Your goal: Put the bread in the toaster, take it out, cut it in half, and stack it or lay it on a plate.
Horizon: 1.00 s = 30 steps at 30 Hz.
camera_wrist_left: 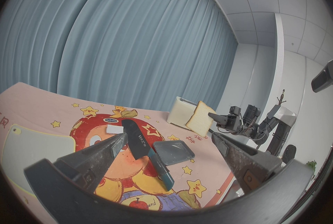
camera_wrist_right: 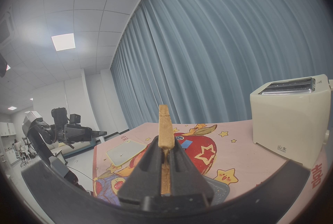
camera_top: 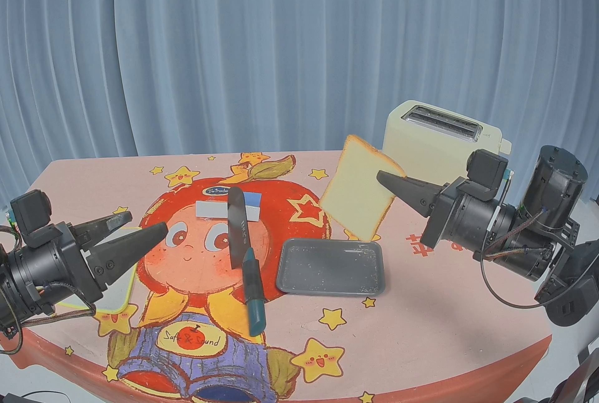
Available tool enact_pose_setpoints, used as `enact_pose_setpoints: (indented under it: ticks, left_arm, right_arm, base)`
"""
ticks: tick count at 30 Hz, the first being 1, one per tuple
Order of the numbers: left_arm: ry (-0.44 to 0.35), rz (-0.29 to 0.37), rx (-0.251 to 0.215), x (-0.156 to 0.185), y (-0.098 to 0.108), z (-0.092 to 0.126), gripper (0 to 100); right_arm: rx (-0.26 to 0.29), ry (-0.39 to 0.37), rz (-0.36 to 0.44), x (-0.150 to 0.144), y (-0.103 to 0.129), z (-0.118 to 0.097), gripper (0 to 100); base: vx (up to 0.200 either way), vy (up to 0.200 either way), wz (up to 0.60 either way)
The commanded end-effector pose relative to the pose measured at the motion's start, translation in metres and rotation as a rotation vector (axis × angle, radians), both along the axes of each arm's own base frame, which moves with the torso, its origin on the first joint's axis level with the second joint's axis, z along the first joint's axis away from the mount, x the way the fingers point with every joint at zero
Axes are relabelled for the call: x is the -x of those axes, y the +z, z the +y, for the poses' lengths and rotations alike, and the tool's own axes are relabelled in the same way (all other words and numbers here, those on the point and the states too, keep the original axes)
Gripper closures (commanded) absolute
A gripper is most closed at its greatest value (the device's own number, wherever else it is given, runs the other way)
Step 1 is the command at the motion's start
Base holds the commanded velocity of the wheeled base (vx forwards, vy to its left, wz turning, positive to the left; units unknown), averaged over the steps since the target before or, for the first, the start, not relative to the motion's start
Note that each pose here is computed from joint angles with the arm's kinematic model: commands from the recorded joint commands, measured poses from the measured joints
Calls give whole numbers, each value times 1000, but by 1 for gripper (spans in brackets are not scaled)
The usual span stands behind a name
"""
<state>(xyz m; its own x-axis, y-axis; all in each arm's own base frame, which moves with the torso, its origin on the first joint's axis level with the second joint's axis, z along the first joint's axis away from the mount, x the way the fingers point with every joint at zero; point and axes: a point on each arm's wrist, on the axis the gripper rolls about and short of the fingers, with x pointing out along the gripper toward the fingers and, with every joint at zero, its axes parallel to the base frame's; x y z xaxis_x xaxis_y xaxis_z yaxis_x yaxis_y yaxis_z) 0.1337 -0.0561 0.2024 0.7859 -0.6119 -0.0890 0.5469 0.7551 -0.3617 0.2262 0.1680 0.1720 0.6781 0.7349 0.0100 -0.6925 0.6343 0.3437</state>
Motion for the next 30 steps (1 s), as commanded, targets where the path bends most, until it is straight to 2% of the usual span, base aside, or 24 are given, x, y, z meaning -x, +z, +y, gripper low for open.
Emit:
enact_pose_setpoints:
  ticks: [1, 10, 18, 30]
  left_arm:
    - [9, -22, 2, 5, 2, 3, 0]
    - [8, -12, -4, 6, -2, 4, 0]
    - [3, -22, -45, 8, -7, 4, 0]
    - [2, -19, -46, 8, -8, 4, 0]
  right_arm:
    - [-1, 3, -2, 1, 0, 0, 100]
    - [3, 18, 4, 4, -1, 4, 100]
    - [5, 23, 7, 5, -2, 4, 100]
    - [12, 50, 20, 11, -6, 10, 100]
  base:
    - [0, 200, 0]
    - [0, 200, 0]
    - [0, 200, 0]
    - [0, 200, 0]
